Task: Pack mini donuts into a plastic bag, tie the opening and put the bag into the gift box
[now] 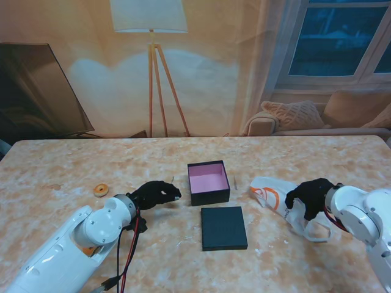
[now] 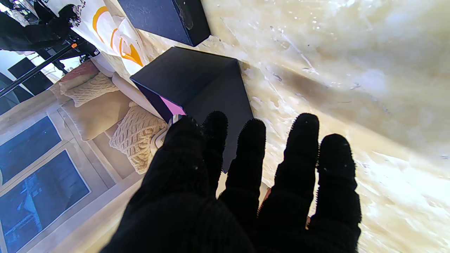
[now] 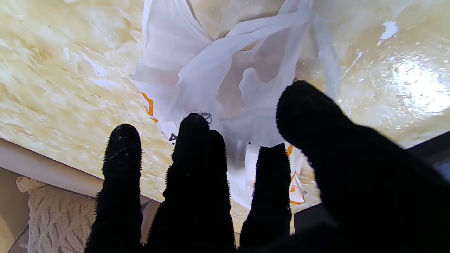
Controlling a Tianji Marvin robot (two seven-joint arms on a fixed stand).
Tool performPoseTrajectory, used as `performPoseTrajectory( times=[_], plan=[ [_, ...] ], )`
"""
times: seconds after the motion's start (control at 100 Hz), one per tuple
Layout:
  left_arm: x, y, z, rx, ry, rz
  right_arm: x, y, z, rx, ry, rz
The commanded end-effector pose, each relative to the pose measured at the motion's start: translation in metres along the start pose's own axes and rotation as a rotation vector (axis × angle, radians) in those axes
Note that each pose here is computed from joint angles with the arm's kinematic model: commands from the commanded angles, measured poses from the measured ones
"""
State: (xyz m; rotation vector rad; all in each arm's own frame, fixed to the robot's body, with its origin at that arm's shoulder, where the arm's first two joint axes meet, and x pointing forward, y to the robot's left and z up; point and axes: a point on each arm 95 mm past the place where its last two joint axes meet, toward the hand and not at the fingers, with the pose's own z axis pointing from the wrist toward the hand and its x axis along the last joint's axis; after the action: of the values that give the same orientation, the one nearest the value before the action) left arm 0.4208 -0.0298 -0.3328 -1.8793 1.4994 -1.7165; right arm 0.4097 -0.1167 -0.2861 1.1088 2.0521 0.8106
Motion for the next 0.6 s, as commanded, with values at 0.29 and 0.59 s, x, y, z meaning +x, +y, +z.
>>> performPoseTrajectory(
  times=[0.29,0.59],
  plan=[
    [0.002,0.002,0.000,-0.015,0.007,-0.001,0.003,-0.008,0.009,0.051,0.005,-0.013],
    [0.002,0.001,0.000,-0.016,0.006,-0.001,0.004,-0.011,0.018,0.072,-0.005,-0.052]
  ],
)
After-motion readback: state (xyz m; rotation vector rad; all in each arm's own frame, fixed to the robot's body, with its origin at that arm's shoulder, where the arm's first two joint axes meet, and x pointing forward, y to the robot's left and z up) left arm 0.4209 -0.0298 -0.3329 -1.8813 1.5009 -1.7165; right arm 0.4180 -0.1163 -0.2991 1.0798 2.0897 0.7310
